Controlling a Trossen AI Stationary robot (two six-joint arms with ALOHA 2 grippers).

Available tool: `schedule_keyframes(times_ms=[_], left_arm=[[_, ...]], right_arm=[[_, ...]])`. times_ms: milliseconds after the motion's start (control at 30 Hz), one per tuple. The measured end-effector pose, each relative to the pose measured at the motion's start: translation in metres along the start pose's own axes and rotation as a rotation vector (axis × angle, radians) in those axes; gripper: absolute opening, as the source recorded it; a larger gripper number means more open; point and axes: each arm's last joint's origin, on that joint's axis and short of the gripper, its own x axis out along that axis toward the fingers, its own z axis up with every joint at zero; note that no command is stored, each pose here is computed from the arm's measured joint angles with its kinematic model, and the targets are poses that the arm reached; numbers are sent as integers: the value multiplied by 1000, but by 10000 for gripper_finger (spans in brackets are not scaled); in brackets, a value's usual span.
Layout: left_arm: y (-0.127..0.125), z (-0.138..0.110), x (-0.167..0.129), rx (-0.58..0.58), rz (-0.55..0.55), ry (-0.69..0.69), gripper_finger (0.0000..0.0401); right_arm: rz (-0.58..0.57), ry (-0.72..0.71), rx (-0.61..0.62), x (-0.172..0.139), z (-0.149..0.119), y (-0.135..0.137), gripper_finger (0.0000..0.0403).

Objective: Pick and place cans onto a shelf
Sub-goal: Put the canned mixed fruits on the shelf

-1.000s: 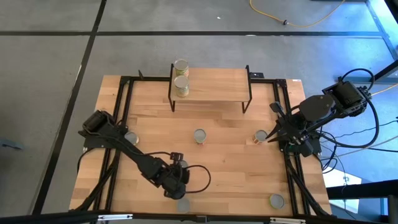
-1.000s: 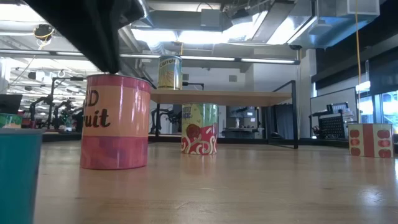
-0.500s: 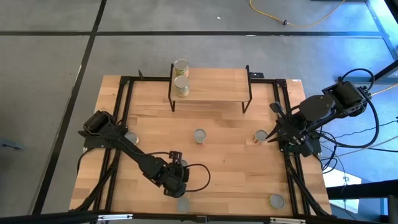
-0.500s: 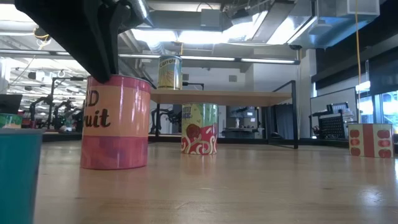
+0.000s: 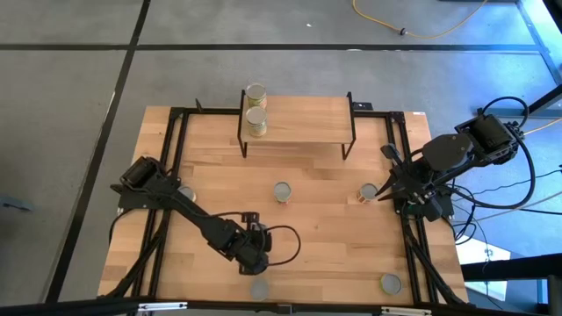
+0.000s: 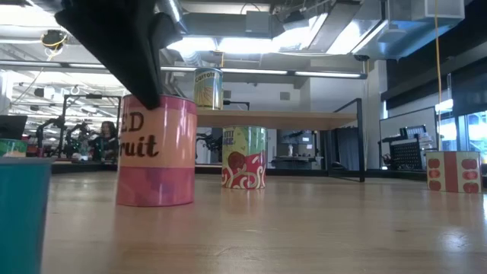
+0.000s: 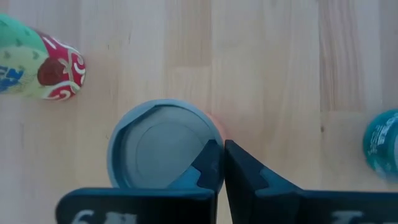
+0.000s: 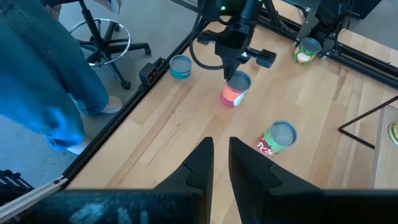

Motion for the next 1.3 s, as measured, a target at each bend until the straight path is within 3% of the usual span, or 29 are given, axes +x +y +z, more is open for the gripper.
schedule_keyframes(times_ms=[400, 633, 767, 867, 1133, 1300], left_arm=[[-2, 23, -20, -46, -47, -67, 2], [-1, 48, -53, -104, -76, -157, 1], [5, 67, -79, -151, -20, -262, 1], [19, 80, -94, -191, 43, -319, 1], [75, 104, -112, -276, 168, -306, 0], [109, 120, -122, -243, 219, -343, 0]], right_arm=[[0, 0, 1, 0, 0, 0, 53], [0, 0, 4, 0, 0, 0, 53], [0, 0, 5, 0, 0, 0, 53], [0, 0, 4, 0, 0, 0, 53], [0, -1, 2, 0, 0, 0, 53], [0, -2, 2, -1, 0, 0, 53]])
